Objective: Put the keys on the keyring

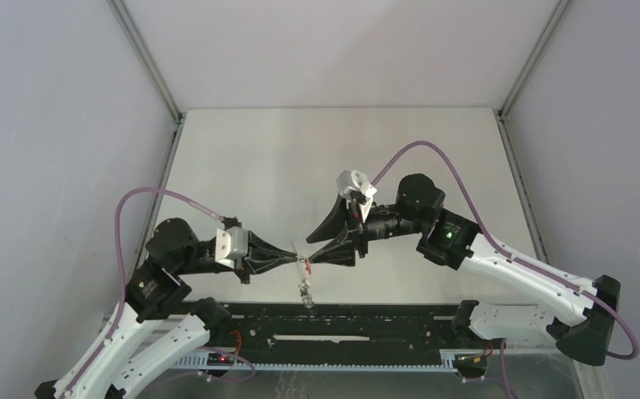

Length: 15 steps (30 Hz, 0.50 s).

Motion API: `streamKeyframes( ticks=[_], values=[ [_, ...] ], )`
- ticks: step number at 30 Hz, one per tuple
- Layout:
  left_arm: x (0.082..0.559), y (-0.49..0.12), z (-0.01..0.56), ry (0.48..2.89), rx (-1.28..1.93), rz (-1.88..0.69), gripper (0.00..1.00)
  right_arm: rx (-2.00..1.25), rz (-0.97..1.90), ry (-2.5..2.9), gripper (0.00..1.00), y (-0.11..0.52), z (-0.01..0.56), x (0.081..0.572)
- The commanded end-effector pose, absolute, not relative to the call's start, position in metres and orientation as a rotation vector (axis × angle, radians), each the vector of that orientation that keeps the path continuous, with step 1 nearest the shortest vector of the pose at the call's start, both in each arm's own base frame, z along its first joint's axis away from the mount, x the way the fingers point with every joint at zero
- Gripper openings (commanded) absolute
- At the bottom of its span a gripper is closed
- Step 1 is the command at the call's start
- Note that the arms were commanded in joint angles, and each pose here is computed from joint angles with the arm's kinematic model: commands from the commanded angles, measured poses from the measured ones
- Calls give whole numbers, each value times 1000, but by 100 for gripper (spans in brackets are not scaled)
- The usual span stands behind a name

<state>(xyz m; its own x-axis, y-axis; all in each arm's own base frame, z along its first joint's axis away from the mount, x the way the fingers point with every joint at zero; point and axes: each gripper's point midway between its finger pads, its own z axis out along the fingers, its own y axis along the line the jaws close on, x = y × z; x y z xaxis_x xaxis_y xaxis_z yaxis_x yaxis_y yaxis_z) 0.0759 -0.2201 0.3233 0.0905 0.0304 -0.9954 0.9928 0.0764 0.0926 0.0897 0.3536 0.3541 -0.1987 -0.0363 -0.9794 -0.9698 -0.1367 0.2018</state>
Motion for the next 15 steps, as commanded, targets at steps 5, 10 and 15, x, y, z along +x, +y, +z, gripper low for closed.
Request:
streamKeyframes(
  ticks=[5, 10, 15],
  values=[
    [65, -217, 369, 1057, 1176, -1080, 0, -1312, 1494, 1165, 50, 365, 362, 73],
    [65, -216, 369, 1055, 1174, -1080, 0, -1298, 1478, 1181, 45, 368, 359, 77],
    [65, -216, 370, 1052, 1172, -1076, 0, -1295, 1470, 1185, 44, 371, 358, 77]
  ],
)
